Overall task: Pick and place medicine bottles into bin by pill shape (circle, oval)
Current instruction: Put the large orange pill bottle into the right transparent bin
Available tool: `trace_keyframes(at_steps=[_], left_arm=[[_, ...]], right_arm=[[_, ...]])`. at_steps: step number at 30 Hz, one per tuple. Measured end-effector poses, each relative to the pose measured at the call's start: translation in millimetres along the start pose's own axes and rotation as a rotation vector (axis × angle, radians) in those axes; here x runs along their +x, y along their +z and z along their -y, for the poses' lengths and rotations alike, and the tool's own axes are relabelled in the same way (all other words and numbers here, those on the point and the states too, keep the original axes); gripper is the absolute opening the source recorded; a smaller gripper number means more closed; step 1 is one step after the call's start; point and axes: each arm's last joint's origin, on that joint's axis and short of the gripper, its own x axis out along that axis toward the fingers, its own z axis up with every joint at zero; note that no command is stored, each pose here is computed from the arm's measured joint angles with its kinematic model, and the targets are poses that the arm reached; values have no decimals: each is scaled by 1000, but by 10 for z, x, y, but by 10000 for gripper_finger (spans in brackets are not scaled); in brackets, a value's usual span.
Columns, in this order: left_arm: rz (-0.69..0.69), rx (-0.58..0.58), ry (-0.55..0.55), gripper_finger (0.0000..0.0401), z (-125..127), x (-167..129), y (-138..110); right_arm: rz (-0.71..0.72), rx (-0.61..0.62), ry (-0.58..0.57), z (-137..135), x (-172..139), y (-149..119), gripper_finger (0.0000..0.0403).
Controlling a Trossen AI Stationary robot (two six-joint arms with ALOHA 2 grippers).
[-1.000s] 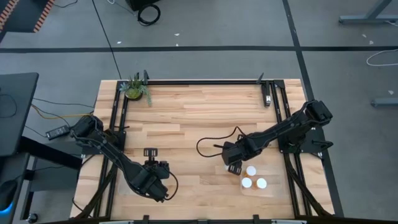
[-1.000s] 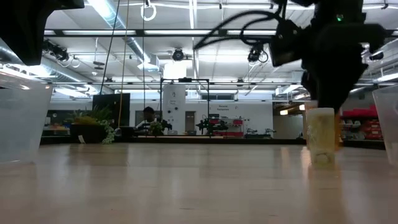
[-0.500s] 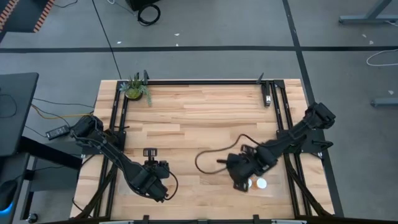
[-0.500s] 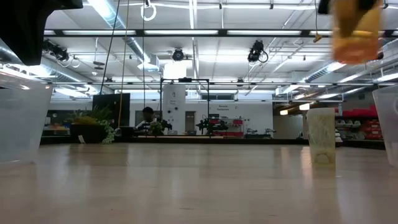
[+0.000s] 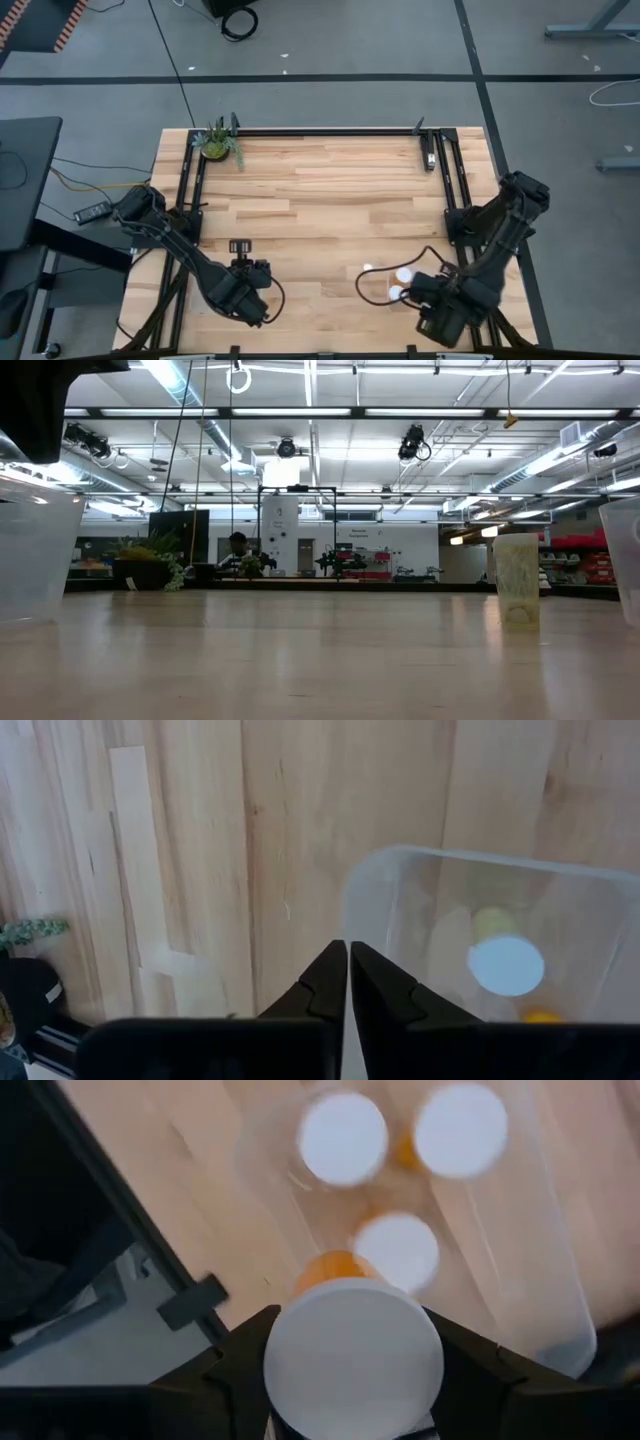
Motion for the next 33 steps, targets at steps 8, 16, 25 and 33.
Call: trace_keyframes(at_steps=[8, 16, 25, 33], left_arm=[[0, -2, 0, 19, 9, -5, -10], [1, -9, 0, 29, 10, -5, -10], [0, -7, 1, 19, 9, -5, -11], [-1, -5, 2, 28, 9, -5, -12]], right_arm=[[-16, 113, -130, 127, 34, -279, 218], [-119, 119, -121, 184, 495, -315, 217], [-206, 122, -134, 323, 848, -222, 220], [-151, 108, -95, 309, 896, -164, 222]])
